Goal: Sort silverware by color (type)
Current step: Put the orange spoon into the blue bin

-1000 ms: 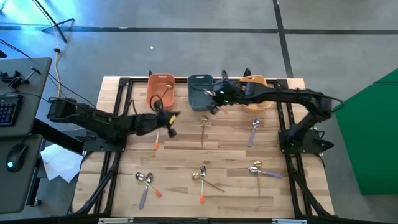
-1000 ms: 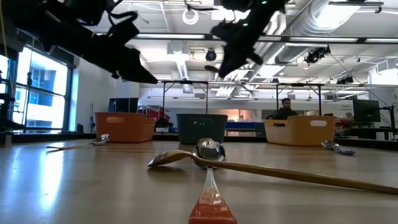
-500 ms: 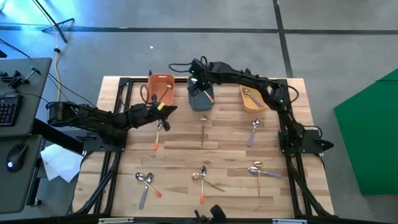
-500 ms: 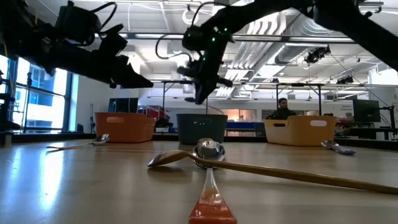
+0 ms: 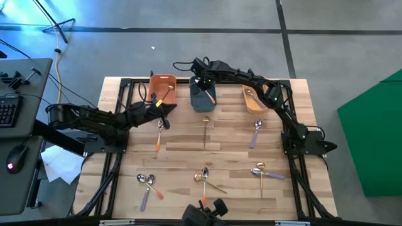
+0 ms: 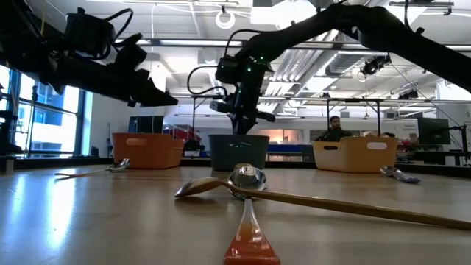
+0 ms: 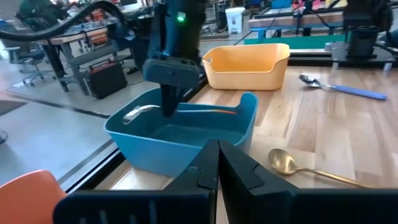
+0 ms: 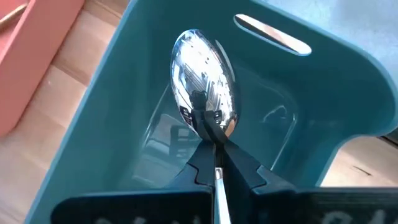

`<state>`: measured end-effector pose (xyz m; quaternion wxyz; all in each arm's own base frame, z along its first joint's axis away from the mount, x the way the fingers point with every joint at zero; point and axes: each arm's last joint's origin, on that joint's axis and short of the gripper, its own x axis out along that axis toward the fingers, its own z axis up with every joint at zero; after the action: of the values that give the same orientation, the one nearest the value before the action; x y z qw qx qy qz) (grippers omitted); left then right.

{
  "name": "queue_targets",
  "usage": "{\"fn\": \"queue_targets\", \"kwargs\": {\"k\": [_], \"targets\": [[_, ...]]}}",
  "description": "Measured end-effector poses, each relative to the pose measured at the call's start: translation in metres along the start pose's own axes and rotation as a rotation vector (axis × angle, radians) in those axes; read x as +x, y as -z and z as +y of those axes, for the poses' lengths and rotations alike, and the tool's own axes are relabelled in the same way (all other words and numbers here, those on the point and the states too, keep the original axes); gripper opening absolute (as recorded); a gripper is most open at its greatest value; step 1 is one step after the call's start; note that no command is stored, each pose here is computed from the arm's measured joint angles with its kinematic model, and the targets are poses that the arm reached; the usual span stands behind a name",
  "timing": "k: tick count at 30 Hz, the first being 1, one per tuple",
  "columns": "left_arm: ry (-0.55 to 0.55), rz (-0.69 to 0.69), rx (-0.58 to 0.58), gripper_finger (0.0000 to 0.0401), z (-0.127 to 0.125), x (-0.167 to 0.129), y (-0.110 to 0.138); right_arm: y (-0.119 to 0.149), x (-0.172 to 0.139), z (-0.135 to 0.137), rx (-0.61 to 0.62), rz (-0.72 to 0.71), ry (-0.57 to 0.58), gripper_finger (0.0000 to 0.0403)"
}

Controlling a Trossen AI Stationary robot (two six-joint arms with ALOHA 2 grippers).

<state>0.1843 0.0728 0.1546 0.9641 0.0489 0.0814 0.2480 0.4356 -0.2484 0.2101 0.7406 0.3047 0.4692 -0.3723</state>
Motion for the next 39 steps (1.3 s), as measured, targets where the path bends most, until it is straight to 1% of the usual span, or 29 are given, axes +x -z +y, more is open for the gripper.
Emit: {"fn": "queue_targets", "kwargs": {"k": [9,12,16,23,30,33,36,39], "targets": [[-0.013,0.001,-0.008,0.0000,0.003,0.000,0.000,0.002,0.000,0.003,-0.024,0.005,0.000,0.0000],[-0.012,0.001,-0.008,0.0000,0.003,0.000,0.000,0.003,0.005,0.004,-0.026,0.011,0.002,0.0000],[-0.012,0.001,-0.008,0.0000,0.003,0.000,0.000,0.007,0.019,0.004,-0.032,0.042,0.018,0.0000],[-0.011,0.001,-0.008,0.0000,0.003,0.000,0.000,0.007,0.018,0.004,-0.030,0.041,0.018,0.0013],[-0.012,0.001,-0.008,0.0000,0.003,0.000,0.000,0.008,0.023,0.004,-0.031,0.050,0.016,0.0015],[-0.012,0.001,-0.009,0.0000,0.003,0.000,0.000,0.009,0.026,0.004,-0.032,0.064,0.007,0.0028],[-0.012,0.001,-0.009,0.0000,0.003,0.000,0.000,0.009,0.027,0.004,-0.033,0.066,0.006,0.0052],[-0.011,0.002,-0.008,0.0000,0.003,0.000,0.000,0.009,0.027,0.004,-0.064,0.066,0.005,0.0076]]}}
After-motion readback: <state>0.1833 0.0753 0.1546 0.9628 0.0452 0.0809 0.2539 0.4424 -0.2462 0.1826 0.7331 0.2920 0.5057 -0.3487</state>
